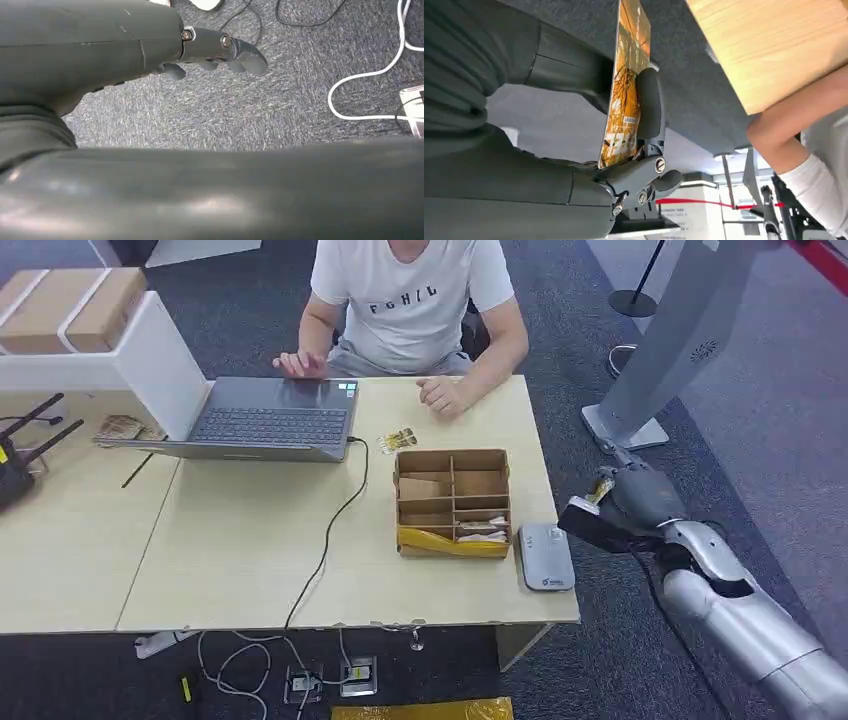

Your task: Pass the card to the sensor for recognition and then transmit it.

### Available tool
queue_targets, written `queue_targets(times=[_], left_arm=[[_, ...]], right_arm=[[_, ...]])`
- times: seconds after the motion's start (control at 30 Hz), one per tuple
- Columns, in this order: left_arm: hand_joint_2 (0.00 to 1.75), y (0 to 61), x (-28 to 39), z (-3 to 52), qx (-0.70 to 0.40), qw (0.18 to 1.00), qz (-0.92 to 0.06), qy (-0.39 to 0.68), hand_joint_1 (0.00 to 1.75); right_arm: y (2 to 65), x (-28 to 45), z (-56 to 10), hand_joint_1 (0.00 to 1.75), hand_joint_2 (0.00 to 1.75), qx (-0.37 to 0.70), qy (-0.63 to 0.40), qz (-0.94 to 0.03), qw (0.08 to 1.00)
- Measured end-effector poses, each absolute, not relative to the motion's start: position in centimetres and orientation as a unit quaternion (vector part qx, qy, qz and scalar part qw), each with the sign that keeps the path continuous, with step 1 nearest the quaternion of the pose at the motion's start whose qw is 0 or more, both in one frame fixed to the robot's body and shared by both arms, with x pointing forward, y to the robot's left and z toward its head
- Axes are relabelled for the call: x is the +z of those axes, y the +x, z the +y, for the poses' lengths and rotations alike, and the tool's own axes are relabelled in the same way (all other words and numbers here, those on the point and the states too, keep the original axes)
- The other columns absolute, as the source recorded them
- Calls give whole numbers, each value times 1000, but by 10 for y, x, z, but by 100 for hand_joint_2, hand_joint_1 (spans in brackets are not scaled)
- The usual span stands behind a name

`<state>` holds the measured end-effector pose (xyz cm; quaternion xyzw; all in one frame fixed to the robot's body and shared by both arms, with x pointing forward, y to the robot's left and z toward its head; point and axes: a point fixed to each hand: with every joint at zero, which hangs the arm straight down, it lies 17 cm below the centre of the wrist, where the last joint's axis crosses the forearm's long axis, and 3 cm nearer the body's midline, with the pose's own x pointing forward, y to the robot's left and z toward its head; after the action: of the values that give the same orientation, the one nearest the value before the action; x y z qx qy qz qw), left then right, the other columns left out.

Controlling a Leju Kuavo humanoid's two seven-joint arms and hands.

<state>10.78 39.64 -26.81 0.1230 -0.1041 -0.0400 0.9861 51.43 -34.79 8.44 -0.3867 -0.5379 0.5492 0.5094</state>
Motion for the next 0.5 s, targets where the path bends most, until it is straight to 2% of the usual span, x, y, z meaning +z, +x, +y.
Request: queue_targets(times=[0.5], left_arm=[[0, 102, -269, 401, -24, 987, -88, 130, 0]], right_arm=[[507, 44, -315, 175, 175, 534, -334, -552, 547]])
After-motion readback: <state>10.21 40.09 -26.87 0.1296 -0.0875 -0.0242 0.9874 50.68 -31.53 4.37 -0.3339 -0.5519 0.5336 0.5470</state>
